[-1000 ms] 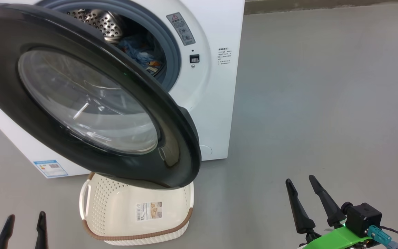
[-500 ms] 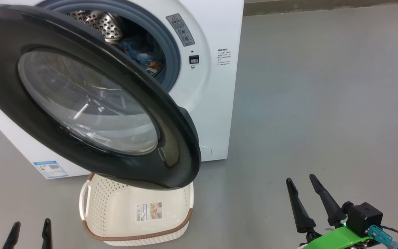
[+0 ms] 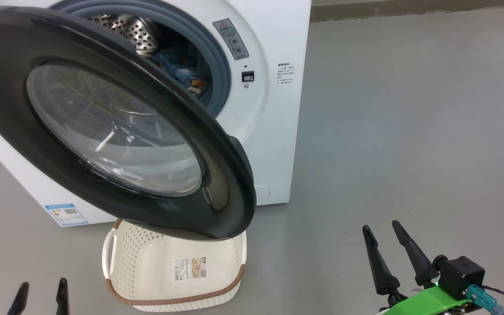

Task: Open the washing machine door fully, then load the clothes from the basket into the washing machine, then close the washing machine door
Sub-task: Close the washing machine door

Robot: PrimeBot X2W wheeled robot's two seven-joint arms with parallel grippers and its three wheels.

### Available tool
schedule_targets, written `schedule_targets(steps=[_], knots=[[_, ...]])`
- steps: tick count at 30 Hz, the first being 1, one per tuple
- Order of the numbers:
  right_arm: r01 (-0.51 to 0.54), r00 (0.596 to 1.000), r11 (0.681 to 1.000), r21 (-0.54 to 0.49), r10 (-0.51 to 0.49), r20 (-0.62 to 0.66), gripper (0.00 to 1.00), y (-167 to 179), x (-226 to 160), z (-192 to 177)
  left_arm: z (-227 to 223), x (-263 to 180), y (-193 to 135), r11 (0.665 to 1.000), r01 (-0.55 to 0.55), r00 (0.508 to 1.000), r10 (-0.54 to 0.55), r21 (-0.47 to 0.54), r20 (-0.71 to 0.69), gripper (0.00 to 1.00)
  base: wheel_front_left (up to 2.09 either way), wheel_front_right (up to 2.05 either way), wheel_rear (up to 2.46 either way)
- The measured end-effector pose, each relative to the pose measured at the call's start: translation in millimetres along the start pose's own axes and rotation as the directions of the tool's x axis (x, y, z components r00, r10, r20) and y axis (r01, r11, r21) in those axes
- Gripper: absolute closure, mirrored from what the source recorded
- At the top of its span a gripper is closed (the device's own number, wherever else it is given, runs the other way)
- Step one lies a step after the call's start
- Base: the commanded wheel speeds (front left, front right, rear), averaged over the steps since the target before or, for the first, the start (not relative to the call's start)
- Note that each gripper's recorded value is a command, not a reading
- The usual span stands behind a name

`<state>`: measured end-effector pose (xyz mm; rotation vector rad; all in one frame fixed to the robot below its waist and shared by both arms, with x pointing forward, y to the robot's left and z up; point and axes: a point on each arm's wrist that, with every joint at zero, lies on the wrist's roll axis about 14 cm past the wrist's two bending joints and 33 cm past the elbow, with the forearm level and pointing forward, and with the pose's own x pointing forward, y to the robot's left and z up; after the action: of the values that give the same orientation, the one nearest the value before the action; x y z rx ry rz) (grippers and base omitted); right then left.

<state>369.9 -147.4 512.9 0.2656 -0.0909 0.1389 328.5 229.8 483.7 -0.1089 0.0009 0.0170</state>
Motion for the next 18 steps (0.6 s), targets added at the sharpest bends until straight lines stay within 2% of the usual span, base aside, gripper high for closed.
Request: schedule_targets(steps=[16, 17, 18], knots=[[-0.006, 1.0, 1.0, -0.001, 0.006, 0.006, 0.0, 2.1, -0.6, 2.2, -4.8, -9.8, 1.7, 1.0, -0.013, 1.0, 0.013, -0.003, -0.014, 0.0, 0.0, 0.0, 0.0], [-0.006, 1.0, 1.0, -0.001, 0.006, 0.005, 0.25, 2.2, -0.5, 1.9, -5.0, -10.0, 1.7, 1.0, -0.013, 1.0, 0.013, -0.003, -0.014, 0.0, 0.0, 0.0, 0.0], [-0.007, 1.0, 1.0, -0.001, 0.007, 0.004, 0.67, 2.3, -0.4, 1.5, -5.4, -10.2, 1.8, 1.0, -0.014, 1.0, 0.014, -0.003, -0.015, 0.0, 0.0, 0.0, 0.0]])
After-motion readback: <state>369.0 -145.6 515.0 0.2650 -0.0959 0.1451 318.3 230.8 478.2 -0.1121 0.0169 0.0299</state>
